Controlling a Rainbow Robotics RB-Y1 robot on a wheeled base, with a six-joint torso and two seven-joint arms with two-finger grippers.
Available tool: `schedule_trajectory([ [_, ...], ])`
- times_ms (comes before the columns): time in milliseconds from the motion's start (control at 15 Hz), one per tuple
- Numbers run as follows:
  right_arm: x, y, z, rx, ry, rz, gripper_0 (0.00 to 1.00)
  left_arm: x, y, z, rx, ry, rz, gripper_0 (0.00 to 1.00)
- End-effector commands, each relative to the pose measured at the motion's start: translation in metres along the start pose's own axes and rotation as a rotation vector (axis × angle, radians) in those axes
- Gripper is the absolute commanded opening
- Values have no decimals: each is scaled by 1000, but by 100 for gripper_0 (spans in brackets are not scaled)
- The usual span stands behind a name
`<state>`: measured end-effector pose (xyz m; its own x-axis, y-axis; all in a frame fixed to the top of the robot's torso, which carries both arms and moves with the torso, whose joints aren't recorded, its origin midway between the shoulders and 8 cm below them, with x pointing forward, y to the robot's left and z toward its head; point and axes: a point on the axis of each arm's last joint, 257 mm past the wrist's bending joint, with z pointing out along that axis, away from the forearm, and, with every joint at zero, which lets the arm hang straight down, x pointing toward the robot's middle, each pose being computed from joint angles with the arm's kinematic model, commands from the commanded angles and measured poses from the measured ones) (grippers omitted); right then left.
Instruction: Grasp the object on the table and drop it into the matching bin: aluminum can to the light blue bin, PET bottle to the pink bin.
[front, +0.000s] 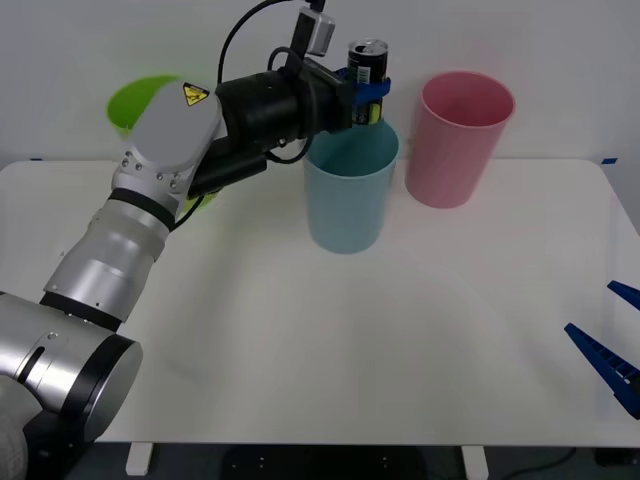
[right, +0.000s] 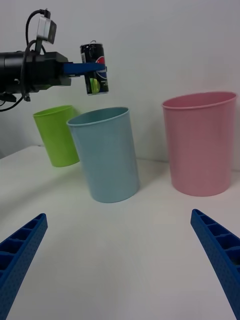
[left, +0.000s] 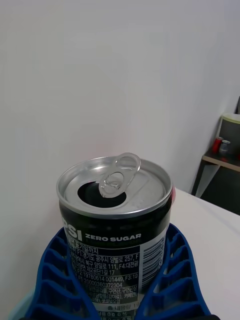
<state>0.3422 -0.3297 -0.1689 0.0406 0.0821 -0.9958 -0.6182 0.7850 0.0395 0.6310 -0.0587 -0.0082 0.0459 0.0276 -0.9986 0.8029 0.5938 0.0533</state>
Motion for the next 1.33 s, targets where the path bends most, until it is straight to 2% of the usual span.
schedule_trajectory([
  [67, 0, 0, 0, 0, 0, 0, 100, -1, -2, 6, -14, -1, 13, 0],
  [467, 0, 0, 0, 0, 0, 0, 100, -1, -1, 6, -17, 1, 18, 2],
  [533, 0, 0, 0, 0, 0, 0, 100, -2, 0, 5, -21, -3, 15, 12],
  [600, 0, 0, 0, 0, 0, 0, 100, -4, 3, 4, -25, -9, 12, 33],
  [667, 0, 0, 0, 0, 0, 0, 100, -6, 5, 3, -28, -15, 9, 69],
  [733, 0, 0, 0, 0, 0, 0, 100, -8, 7, 2, -31, -22, 8, 100],
  [1133, 0, 0, 0, 0, 0, 0, 100, -12, 17, -5, -40, -34, -4, 100],
  [1333, 0, 0, 0, 0, 0, 0, 100, -9, 24, -13, -46, -39, -27, 100],
])
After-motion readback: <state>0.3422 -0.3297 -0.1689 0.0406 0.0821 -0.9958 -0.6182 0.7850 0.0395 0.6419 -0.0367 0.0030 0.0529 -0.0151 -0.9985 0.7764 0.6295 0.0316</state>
